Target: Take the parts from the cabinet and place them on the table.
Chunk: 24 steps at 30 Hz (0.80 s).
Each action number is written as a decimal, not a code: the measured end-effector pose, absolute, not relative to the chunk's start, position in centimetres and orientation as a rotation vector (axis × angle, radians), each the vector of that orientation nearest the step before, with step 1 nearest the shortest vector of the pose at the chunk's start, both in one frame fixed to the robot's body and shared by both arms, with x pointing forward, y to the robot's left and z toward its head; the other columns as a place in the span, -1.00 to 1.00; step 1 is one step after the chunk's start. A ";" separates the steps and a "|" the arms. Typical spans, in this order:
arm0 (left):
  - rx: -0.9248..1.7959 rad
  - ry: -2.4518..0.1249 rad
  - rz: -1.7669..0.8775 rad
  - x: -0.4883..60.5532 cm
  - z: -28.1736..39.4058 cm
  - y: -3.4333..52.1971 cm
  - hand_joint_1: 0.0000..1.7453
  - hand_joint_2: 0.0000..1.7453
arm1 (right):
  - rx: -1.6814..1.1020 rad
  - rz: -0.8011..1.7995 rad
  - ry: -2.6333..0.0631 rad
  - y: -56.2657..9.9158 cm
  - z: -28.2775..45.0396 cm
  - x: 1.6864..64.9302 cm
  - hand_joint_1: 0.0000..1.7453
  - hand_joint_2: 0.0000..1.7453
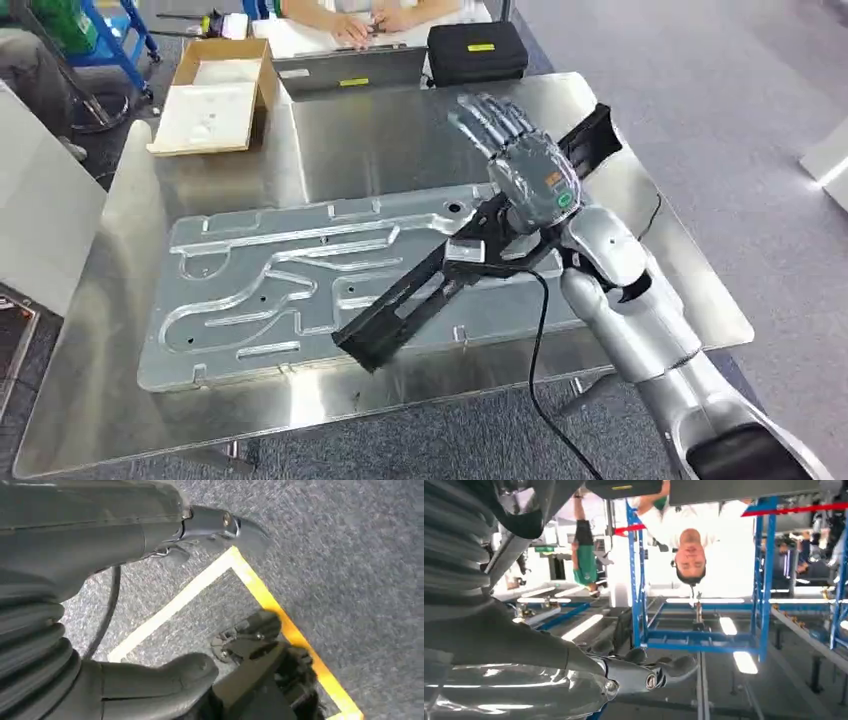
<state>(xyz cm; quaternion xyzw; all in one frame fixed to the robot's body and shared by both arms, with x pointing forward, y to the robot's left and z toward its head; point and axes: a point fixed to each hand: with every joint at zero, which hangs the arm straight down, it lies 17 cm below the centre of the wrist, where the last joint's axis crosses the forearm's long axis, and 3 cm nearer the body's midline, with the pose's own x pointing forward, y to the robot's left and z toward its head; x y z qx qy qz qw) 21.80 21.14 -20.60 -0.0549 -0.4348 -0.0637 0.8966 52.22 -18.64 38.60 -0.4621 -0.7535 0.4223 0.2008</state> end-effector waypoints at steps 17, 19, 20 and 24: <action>-0.074 -0.909 -0.137 21.6 -20.8 22.1 -1.00 1.00 | -1.503 1.080 -1.979 -22.9 37.8 52.6 -1.00 1.00; -0.072 -0.907 -0.134 21.4 -20.8 22.2 -1.00 1.00 | -1.586 1.034 -1.916 -24.9 37.4 52.8 -1.00 1.00; -0.069 -0.906 -0.131 21.3 -20.9 22.2 -1.00 1.00 | -1.622 1.020 -1.875 -25.9 37.2 52.9 -1.00 1.00; -0.066 -0.908 -0.127 21.3 -20.9 22.3 -1.00 1.00 | -1.706 0.971 -1.761 -29.8 37.1 53.6 -1.00 1.00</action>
